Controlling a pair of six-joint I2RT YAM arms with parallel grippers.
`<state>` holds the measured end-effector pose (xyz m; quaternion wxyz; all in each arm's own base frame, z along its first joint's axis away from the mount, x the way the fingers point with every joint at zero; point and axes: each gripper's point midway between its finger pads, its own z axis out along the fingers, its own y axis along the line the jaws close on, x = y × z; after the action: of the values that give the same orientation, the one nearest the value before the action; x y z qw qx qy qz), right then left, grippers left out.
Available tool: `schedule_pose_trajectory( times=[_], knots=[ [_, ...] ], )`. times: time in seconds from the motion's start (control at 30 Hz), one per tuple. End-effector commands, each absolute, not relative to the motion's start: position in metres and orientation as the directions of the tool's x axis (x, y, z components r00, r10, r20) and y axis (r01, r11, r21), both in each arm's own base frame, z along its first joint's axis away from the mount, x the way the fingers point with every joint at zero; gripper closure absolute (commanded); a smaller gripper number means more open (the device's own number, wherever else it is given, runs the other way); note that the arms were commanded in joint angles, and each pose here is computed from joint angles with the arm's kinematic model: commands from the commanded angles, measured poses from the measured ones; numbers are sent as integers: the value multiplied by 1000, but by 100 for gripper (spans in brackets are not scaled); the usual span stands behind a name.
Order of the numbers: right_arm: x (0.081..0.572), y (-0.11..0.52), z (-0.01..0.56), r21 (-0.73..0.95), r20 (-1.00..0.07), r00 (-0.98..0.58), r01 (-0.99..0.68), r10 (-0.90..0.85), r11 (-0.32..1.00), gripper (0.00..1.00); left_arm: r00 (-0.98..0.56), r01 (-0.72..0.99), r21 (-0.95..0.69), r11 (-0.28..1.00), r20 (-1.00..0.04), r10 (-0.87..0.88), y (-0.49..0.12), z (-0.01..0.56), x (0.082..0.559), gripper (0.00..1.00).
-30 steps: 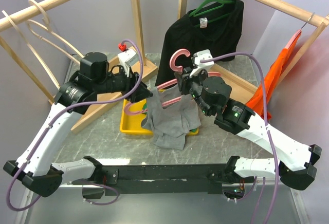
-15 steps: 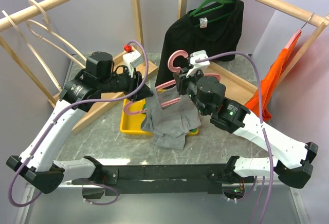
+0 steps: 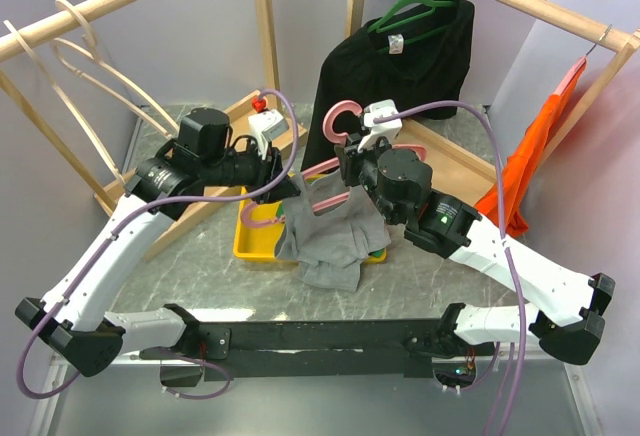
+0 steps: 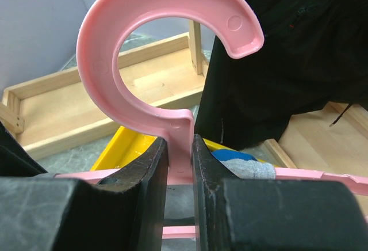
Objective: Place the tank top on the hanger
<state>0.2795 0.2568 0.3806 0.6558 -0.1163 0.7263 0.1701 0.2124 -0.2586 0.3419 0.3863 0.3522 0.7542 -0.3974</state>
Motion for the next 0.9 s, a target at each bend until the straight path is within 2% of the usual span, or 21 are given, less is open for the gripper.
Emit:
schedule_pose_trajectory(
  times=[0.0, 0.07, 0.17, 0.2, 0.3, 0.33, 0.37, 0.4, 0.47, 0.5, 0.6, 0.7, 0.87],
  knots=[
    [281, 253, 400, 132, -991, -75, -373, 112, 918, 100, -410, 858, -298, 418, -888, 209, -263, 350, 214, 72],
    [280, 253, 400, 132, -991, -75, -373, 112, 918, 100, -412, 860, -302, 412, -887, 210, -264, 349, 213, 76],
    [280, 254, 399, 131, -991, -77, -376, 110, 918, 100, -419, 857, -310, 411, -885, 205, -265, 347, 213, 88],
    [280, 254, 399, 132, -991, -78, -375, 111, 917, 100, -418, 858, -311, 409, -885, 205, -266, 346, 213, 97],
    [280, 253, 398, 132, -991, -82, -375, 109, 918, 100, -413, 856, -312, 412, -892, 182, -266, 349, 211, 99],
    [280, 254, 395, 131, -990, -89, -375, 105, 918, 96, -406, 857, -309, 413, -898, 169, -267, 348, 213, 99],
    [279, 254, 395, 132, -990, -93, -375, 104, 918, 86, -412, 846, -314, 431, -898, 155, -266, 348, 214, 99],
    [279, 253, 394, 134, -990, -96, -371, 106, 919, 63, -400, 845, -307, 437, -906, 137, -264, 353, 213, 99],
    [276, 247, 397, 160, -986, -102, -363, 132, 918, 46, -403, 834, -313, 455, -908, 115, -263, 352, 215, 99],
    [273, 245, 398, 174, -984, -102, -366, 146, 914, 32, -398, 823, -307, 477, -912, 99, -259, 354, 217, 99],
    [261, 236, 403, 227, -974, -98, -389, 204, 893, 15, -401, 790, -312, 528, -914, 60, -254, 355, 224, 99],
    [246, 228, 402, 285, -959, -114, -424, 261, 860, 10, -404, 758, -319, 568, -915, 25, -248, 359, 228, 99],
    [227, 216, 362, 356, -934, -191, -436, 302, 827, 7, -384, 694, -322, 644, -922, -47, -233, 375, 235, 99]
  ],
)
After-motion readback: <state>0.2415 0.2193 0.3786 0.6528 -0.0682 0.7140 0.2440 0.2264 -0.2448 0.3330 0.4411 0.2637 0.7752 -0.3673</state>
